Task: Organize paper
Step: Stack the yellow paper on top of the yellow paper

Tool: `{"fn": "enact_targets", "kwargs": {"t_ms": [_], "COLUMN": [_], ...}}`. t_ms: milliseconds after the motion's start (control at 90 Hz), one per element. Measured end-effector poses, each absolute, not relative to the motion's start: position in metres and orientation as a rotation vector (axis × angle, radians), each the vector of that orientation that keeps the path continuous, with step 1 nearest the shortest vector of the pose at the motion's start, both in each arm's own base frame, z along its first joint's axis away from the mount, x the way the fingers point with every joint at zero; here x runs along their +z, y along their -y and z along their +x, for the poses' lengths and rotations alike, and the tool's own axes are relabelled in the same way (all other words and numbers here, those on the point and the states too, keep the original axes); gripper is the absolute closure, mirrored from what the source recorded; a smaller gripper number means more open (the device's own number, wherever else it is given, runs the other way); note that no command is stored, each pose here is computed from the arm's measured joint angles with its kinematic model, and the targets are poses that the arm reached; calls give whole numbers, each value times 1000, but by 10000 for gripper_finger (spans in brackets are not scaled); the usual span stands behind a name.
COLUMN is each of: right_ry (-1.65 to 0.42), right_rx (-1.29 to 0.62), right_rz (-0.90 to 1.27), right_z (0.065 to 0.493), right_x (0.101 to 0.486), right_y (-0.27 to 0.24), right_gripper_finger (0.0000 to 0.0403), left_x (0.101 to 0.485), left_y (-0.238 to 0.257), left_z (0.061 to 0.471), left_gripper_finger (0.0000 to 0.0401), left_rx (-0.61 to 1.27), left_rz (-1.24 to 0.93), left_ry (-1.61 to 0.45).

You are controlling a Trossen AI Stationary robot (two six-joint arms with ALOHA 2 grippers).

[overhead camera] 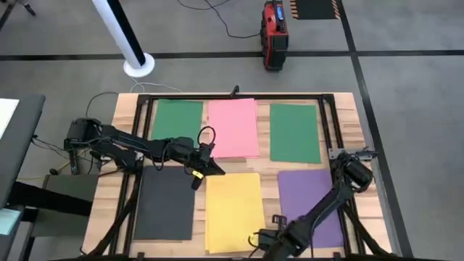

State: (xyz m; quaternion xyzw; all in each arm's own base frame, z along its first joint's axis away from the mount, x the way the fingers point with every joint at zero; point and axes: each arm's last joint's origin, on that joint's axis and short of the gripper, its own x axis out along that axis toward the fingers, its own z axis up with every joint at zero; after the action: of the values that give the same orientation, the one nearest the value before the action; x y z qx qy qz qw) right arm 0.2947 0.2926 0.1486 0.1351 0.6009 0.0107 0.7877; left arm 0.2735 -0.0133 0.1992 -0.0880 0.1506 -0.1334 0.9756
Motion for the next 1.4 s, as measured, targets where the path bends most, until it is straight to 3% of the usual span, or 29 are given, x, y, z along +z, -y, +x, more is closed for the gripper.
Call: {"fn": "enact_targets", "kwargs": {"t_ms": [1400], "right_ry": [-1215], "right_rx": [75], "right_rz": [271], "right_z": [317], "right_x": [136], "right_y": [-269], "right_gripper_finger": [403], "left_x": [197], "left_y": [13], "left_z": [273], "left_gripper_finger": [401], "left_rx": [-251], "left_rz": [-168], "left_ry": [-325]}}
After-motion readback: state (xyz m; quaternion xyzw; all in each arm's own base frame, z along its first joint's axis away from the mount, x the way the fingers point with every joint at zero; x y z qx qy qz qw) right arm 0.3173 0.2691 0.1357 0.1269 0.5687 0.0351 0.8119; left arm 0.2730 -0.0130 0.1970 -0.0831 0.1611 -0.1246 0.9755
